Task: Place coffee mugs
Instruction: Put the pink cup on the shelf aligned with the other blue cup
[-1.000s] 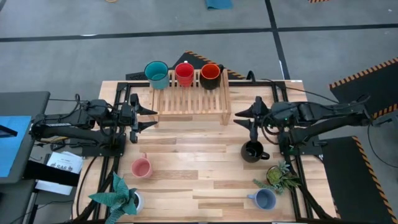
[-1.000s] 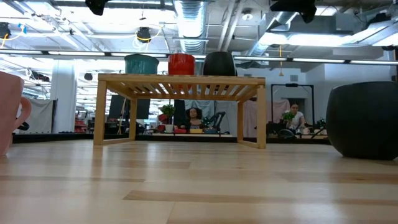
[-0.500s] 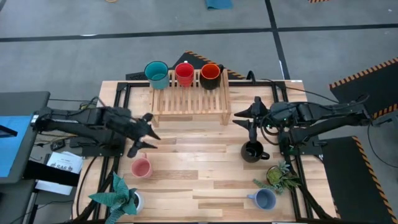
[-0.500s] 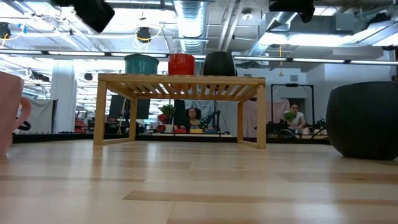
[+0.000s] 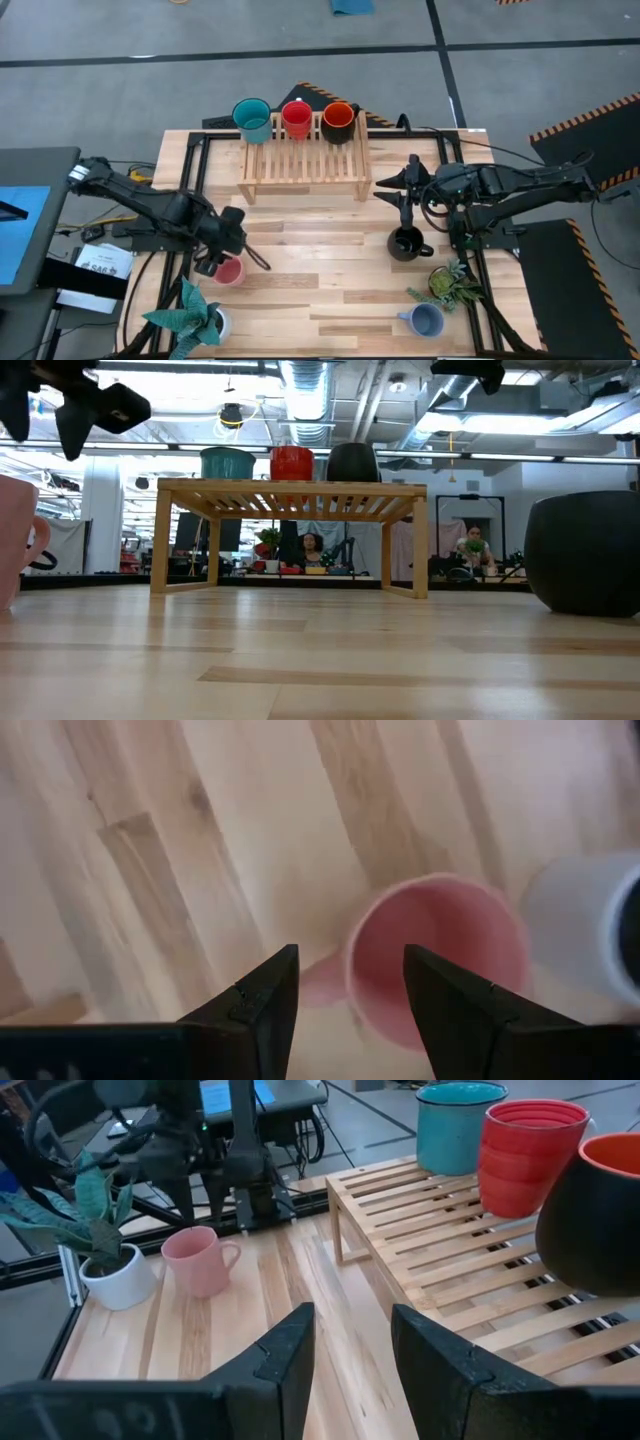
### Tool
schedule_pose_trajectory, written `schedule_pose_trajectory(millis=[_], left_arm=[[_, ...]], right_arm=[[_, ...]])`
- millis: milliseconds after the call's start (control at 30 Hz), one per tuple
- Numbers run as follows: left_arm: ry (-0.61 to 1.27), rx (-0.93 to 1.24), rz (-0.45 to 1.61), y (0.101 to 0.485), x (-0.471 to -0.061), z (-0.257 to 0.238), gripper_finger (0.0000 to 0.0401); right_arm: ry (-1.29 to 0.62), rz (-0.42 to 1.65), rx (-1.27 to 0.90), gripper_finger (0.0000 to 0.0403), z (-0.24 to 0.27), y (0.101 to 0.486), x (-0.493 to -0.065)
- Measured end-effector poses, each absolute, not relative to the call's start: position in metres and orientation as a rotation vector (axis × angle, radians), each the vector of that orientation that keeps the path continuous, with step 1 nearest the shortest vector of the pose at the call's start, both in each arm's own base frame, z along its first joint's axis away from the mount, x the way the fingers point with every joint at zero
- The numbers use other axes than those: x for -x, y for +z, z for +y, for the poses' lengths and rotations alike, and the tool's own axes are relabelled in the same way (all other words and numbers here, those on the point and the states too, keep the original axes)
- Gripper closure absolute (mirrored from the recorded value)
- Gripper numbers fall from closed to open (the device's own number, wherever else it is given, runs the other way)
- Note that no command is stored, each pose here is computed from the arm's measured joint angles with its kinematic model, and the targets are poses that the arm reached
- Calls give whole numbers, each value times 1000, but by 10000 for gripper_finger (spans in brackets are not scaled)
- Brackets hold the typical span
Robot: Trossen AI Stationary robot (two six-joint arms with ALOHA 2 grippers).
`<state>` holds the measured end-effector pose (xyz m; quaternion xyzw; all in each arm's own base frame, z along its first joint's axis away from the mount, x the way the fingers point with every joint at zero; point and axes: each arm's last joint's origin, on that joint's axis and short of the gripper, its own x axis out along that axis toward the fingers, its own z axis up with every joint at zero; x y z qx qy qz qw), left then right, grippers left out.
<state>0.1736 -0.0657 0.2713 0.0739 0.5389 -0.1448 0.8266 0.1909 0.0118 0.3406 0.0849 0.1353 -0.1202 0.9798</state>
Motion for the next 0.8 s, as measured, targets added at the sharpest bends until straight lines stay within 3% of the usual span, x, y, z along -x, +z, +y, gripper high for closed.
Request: schedule_pose_trajectory(millis=[800], left_arm=[[-371, -432, 1400, 213, -206, -101, 236]], right_arm=[[-243, 275, -169, 241, 12, 340, -191]])
